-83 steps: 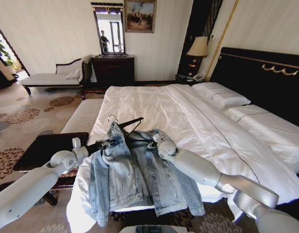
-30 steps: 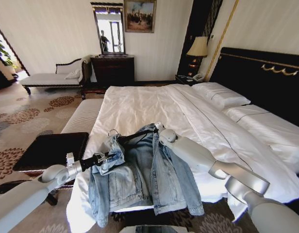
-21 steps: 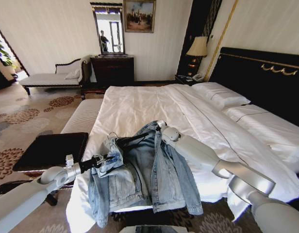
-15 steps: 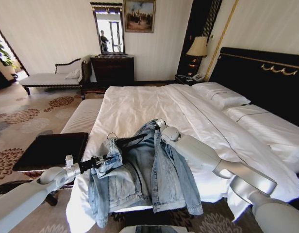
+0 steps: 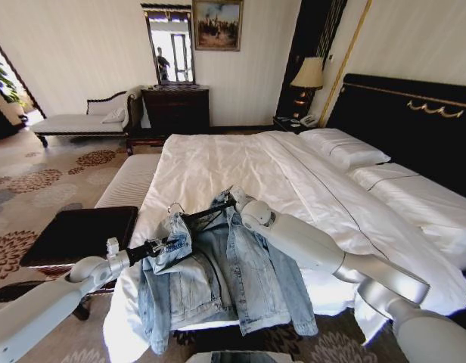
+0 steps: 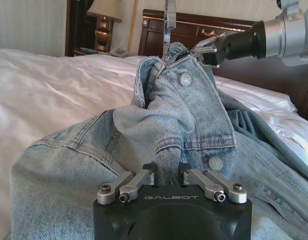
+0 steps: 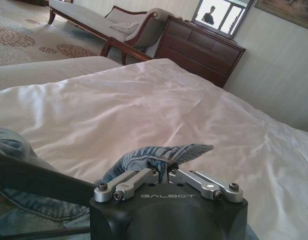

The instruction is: Pick up the clothes from the bed and hang them on the clothes hanger.

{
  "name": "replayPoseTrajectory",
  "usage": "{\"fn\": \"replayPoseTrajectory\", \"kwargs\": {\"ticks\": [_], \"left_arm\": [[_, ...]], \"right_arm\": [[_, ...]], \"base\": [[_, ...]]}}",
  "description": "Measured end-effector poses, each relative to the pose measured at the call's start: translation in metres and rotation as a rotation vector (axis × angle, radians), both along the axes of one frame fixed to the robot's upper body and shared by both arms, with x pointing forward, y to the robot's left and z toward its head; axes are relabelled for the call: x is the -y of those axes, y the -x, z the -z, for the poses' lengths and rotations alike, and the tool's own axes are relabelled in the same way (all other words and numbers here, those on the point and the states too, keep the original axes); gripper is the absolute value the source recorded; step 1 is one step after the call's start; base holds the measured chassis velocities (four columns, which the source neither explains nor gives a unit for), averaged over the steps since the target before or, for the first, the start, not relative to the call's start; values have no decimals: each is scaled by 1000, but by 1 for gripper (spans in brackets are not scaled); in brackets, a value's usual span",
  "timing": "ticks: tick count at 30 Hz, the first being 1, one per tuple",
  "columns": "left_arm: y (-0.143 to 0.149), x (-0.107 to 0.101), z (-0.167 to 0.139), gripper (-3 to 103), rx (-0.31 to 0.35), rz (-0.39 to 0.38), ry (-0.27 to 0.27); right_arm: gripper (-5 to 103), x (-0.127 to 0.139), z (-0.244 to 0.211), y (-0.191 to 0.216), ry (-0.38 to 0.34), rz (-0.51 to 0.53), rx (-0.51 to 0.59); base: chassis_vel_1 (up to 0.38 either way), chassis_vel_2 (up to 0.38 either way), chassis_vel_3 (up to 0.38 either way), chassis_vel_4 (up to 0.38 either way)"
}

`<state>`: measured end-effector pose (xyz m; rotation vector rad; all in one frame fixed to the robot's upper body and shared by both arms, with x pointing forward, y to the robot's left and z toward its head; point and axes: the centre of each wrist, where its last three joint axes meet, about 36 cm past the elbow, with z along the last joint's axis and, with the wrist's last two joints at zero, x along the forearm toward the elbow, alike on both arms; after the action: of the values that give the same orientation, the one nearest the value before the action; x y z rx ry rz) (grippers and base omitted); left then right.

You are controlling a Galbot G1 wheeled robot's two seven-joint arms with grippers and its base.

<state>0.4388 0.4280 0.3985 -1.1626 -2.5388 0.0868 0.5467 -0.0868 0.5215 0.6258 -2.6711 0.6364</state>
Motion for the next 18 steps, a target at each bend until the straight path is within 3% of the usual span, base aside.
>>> {"fn": "replayPoseTrajectory", "kwargs": {"ticks": [12, 18], "left_arm": [[-9, 20, 11, 19, -13, -5, 20], [-17, 34, 6, 19, 0, -23, 61]], "right_arm": [[3, -12, -13, 30, -56, -67, -41], [3, -19, -5, 46, -87, -70, -100]], "base": [[0, 0, 0, 0], [0, 0, 0, 0]]}}
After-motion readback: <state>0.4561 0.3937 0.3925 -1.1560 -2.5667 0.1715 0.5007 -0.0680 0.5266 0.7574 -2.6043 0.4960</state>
